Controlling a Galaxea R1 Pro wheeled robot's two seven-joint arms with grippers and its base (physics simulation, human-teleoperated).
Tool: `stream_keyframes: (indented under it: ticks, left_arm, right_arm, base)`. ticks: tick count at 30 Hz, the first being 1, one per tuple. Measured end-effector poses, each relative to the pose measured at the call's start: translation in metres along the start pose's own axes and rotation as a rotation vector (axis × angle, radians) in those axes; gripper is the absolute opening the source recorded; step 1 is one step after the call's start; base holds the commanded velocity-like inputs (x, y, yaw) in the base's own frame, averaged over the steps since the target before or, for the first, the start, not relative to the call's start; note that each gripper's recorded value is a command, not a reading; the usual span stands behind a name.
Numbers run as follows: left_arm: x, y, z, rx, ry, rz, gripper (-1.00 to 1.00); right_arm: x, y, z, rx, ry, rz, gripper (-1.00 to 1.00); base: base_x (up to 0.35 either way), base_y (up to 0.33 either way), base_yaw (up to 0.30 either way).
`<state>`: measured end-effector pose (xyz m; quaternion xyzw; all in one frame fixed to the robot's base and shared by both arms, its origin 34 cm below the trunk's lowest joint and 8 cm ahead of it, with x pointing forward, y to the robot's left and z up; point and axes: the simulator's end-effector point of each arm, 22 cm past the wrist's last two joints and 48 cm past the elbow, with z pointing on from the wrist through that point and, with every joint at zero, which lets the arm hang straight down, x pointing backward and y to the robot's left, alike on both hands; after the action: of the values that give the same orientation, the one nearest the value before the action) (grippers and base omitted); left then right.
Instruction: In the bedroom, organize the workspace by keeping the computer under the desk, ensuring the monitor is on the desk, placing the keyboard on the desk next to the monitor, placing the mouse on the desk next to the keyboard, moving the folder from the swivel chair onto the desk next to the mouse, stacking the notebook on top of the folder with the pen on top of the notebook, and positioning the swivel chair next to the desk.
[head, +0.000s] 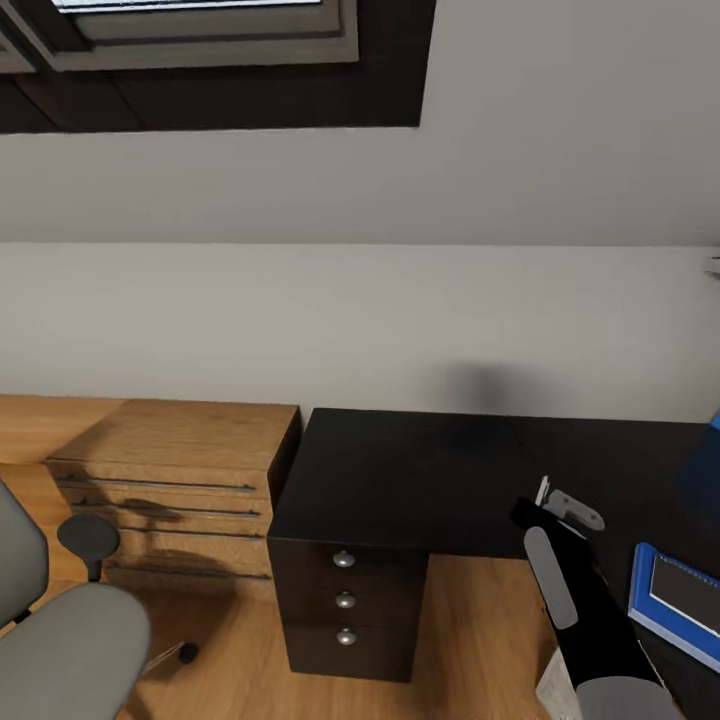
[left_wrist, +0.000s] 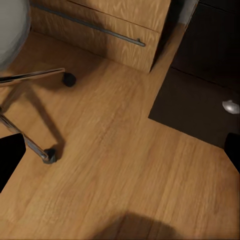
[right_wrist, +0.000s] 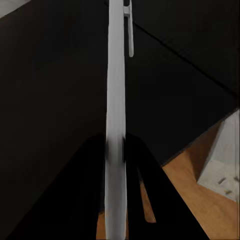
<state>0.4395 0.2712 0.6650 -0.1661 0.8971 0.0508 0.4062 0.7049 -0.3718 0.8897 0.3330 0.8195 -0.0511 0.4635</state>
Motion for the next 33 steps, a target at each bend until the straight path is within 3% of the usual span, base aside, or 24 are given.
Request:
stream_keyframes:
  ticks: [1,7,9,10,14,23,33]
  left_arm:
    - [0.000,0.000,0.000,0.000,0.000,0.000,1.00]
    - [0.000,0.001,0.000,-0.002,0.000,0.000,1.00]
    - [0.000,0.001,0.000,-0.004,0.000,0.000,1.00]
    - [0.000,0.001,0.000,-0.004,0.000,0.000,1.00]
    - [0.001,0.001,0.000,-0.005,0.001,0.001,1.00]
    - [0.000,0.002,0.000,-0.006,0.001,0.000,1.00]
    - [-0.001,0.001,0.000,-0.005,-0.002,0.000,1.00]
  right_arm:
    - [-0.006,-0.010,0.002,0.016,-0.008,0.013,-1.00]
    - [-0.014,-0.022,0.006,0.033,-0.022,0.014,-1.00]
    - [-0.037,-0.086,0.041,0.160,-0.007,-0.061,-1.00]
    - [-0.041,-0.089,0.045,0.169,-0.006,-0.061,-1.00]
    - [-0.080,-0.136,0.065,0.269,0.006,-0.084,-1.00]
    - [-0.087,-0.132,0.065,0.261,0.004,-0.062,-1.00]
    - [-0.088,-0.130,0.065,0.256,0.003,-0.059,-1.00]
  base:
    - [0.000,0.000,-0.109]
    - [0.000,0.000,-0.032]
    - [0.000,0.000,0.000]
    - [0.000,0.000,0.000]
    - [0.000,0.000,0.000]
    - [0.000,0.000,-0.023]
    - [0.000,0.000,-0.242]
